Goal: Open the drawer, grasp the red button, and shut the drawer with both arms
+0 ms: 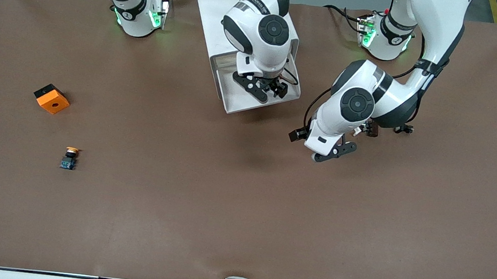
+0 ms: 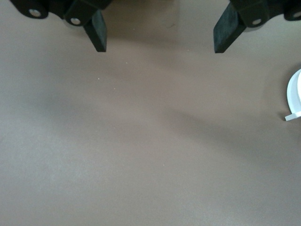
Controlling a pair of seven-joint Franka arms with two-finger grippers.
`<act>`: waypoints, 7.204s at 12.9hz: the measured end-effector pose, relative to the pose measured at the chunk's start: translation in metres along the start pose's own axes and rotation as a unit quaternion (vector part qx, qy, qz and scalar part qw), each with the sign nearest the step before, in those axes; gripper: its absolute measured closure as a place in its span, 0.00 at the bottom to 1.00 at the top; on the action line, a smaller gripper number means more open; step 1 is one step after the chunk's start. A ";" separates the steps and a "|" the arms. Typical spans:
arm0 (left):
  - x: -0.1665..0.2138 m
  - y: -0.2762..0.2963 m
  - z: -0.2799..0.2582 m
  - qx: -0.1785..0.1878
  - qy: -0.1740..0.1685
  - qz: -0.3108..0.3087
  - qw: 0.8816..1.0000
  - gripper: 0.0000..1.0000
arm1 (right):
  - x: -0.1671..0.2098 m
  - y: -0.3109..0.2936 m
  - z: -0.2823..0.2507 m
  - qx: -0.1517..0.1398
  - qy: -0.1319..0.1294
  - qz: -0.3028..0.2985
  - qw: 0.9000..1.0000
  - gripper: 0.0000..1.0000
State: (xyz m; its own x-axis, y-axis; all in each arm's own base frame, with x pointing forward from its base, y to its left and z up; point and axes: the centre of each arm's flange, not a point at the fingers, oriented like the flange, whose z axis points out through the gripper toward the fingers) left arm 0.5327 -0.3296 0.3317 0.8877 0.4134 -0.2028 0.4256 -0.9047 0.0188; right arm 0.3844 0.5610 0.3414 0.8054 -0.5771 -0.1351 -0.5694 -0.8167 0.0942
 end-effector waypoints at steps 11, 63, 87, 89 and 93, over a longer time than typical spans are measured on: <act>0.002 -0.008 0.001 0.025 -0.014 -0.077 0.997 0.00 | -0.003 -0.005 0.007 0.003 0.002 0.010 1.000 0.59; 0.075 -0.133 -0.261 0.028 0.168 0.001 0.985 0.00 | 0.580 0.293 0.114 0.048 0.029 -0.227 0.972 0.59; 0.011 -0.259 -0.324 0.031 0.098 0.173 0.980 0.00 | 0.485 0.341 -0.198 -0.004 0.010 -0.295 0.955 0.00; 0.012 -0.259 -0.324 0.031 0.097 0.173 0.980 0.00 | 0.475 0.344 -0.214 -0.003 0.019 -0.298 0.954 0.00; 0.012 -0.259 -0.324 0.031 0.097 0.172 0.980 0.00 | 0.469 0.354 -0.253 -0.003 0.024 -0.291 0.956 0.00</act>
State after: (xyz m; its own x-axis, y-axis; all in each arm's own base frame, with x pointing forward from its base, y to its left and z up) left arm 0.4898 -0.0567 0.6413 0.9961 0.0884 -0.0054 0.0884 -0.9961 -0.0077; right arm 0.6020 0.0011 0.5612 0.9924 -0.0244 -0.1203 -0.0218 -0.9995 0.0236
